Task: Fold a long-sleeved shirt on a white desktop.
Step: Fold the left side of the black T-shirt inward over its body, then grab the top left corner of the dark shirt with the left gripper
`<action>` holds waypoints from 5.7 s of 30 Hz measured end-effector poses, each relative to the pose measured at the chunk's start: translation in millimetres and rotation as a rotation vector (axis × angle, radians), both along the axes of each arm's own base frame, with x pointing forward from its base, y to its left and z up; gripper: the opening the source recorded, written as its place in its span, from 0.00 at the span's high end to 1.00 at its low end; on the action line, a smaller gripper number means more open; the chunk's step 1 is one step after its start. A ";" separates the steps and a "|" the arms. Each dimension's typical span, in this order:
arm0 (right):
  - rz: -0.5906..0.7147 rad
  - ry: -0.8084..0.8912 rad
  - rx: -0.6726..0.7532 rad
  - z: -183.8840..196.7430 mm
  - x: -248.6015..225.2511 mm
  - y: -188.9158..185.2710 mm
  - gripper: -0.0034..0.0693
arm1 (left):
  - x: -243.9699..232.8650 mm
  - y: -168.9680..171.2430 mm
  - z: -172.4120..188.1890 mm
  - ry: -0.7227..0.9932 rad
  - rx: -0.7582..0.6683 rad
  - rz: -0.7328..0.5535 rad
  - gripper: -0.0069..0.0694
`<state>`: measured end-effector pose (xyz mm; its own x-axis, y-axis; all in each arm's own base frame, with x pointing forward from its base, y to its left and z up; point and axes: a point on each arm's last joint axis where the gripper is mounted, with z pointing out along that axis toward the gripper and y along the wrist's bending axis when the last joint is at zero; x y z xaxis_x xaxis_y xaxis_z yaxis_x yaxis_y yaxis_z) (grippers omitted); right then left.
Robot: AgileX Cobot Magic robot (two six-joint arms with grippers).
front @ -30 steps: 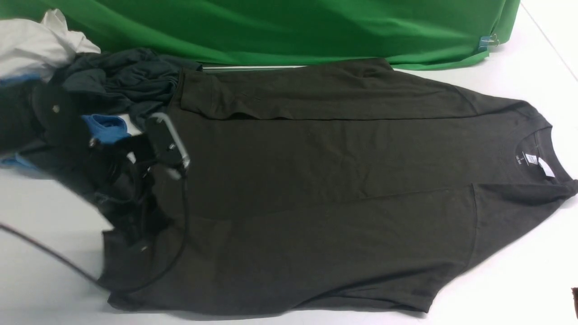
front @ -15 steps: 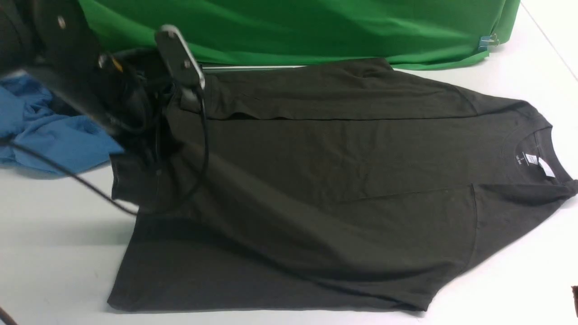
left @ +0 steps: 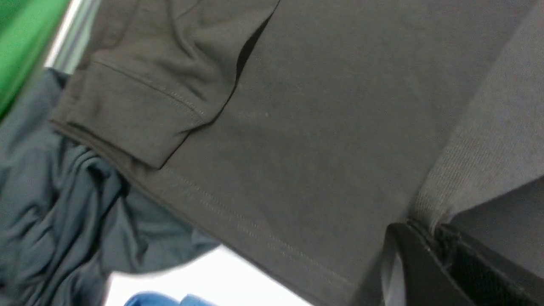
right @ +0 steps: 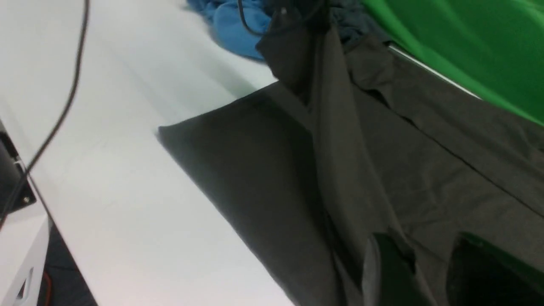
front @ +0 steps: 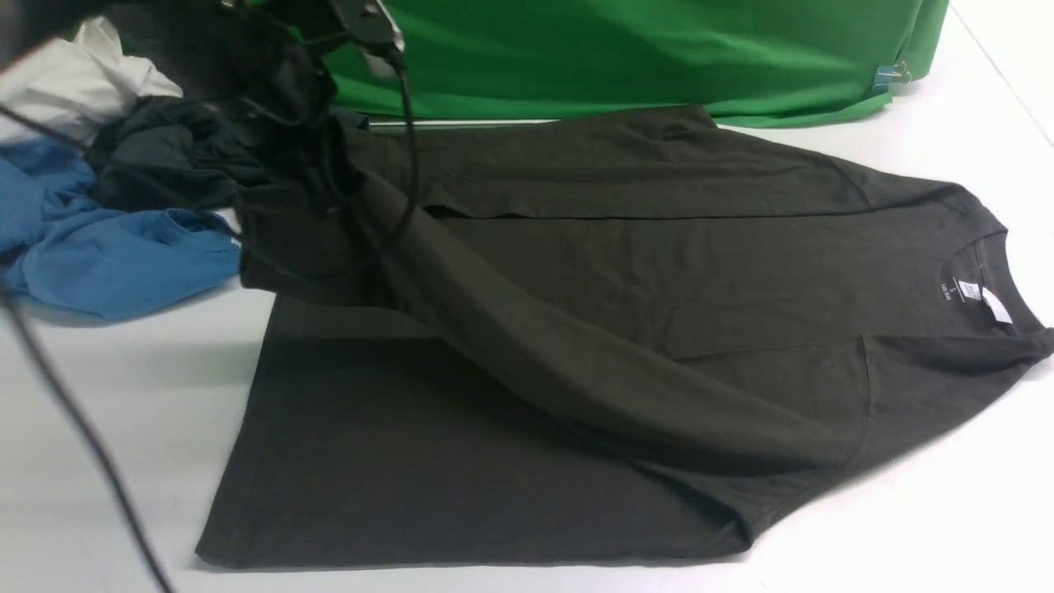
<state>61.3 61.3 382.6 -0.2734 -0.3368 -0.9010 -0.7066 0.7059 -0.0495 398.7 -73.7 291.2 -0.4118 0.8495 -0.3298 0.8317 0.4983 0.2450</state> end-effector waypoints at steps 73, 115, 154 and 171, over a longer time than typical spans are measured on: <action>-0.158 0.691 -0.507 -200.6 160.9 116.1 0.34 | -193.5 -12.3 -19.8 0.044 -0.261 0.283 0.89; -0.225 0.669 -0.548 -208.7 161.4 124.4 0.42 | -268.5 8.5 69.0 -0.511 -0.551 0.139 0.89; -0.313 0.657 -0.624 -193.8 152.0 117.2 0.90 | -269.6 8.4 67.0 -0.490 -0.538 0.134 0.89; -0.270 0.777 -0.700 -177.9 142.8 117.9 0.31 | -269.8 9.0 63.7 -0.453 -0.525 0.153 0.89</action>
